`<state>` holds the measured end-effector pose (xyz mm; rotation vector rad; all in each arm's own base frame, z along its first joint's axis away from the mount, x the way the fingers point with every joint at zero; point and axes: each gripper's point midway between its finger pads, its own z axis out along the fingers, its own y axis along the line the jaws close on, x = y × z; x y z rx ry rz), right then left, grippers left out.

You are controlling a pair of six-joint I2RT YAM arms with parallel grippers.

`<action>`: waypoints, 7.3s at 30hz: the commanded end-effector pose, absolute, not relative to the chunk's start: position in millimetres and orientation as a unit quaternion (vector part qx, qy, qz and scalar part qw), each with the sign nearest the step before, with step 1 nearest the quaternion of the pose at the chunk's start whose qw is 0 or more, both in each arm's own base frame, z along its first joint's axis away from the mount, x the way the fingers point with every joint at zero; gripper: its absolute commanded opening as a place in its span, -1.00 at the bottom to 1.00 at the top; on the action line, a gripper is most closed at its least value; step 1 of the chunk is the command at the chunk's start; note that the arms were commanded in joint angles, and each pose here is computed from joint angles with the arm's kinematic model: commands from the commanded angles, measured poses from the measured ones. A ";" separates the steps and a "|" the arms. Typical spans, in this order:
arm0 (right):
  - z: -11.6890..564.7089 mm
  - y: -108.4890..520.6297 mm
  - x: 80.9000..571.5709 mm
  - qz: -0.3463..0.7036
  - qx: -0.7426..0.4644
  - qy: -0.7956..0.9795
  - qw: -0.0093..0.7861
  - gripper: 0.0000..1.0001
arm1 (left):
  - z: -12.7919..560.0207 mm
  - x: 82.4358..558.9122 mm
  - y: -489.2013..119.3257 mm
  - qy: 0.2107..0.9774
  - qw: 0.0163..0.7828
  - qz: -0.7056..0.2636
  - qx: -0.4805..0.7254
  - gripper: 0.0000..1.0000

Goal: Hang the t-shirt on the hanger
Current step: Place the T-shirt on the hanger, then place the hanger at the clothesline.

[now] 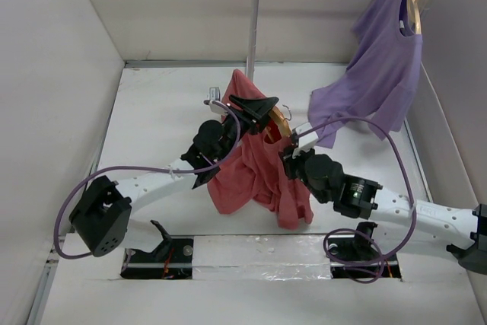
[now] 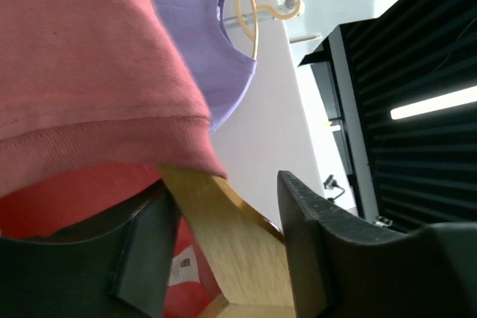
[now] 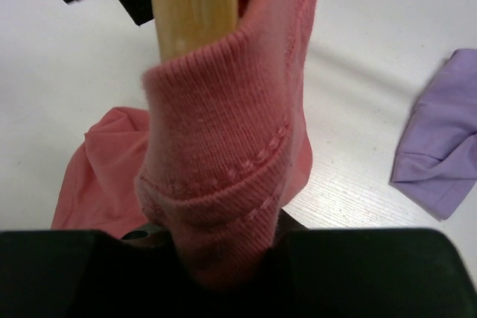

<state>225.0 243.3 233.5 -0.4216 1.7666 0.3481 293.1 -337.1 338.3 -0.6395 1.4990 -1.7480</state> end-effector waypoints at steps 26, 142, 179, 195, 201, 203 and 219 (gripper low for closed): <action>245.5 256.9 165.0 0.343 -0.183 0.725 0.568 0.67 | 362.8 272.0 -318.1 0.536 0.328 -0.751 -0.203 -1.00; 283.9 246.8 218.6 0.226 -0.211 0.756 0.578 -0.90 | 436.5 244.7 -299.0 0.535 0.250 -0.802 -0.094 -1.00; 436.3 80.0 375.2 0.065 -0.003 0.759 0.647 -1.00 | 385.9 190.1 -204.7 0.683 0.548 -0.479 0.061 -0.57; 457.0 6.2 488.3 0.030 0.045 0.748 0.662 -1.00 | 343.3 170.6 -145.2 0.705 0.599 -0.378 0.037 -0.25; 462.6 -4.0 512.9 0.028 0.047 0.738 0.673 -1.00 | 343.4 168.9 -140.6 0.698 0.609 -0.375 0.035 -0.27; 457.3 -4.1 521.2 0.028 0.047 0.741 0.669 -1.00 | 340.5 169.3 -141.0 0.701 0.607 -0.372 0.037 -0.27; 417.3 -13.1 523.9 0.030 0.067 0.752 0.655 -1.00 | 321.7 181.3 -156.5 0.715 0.586 -0.379 0.042 -0.25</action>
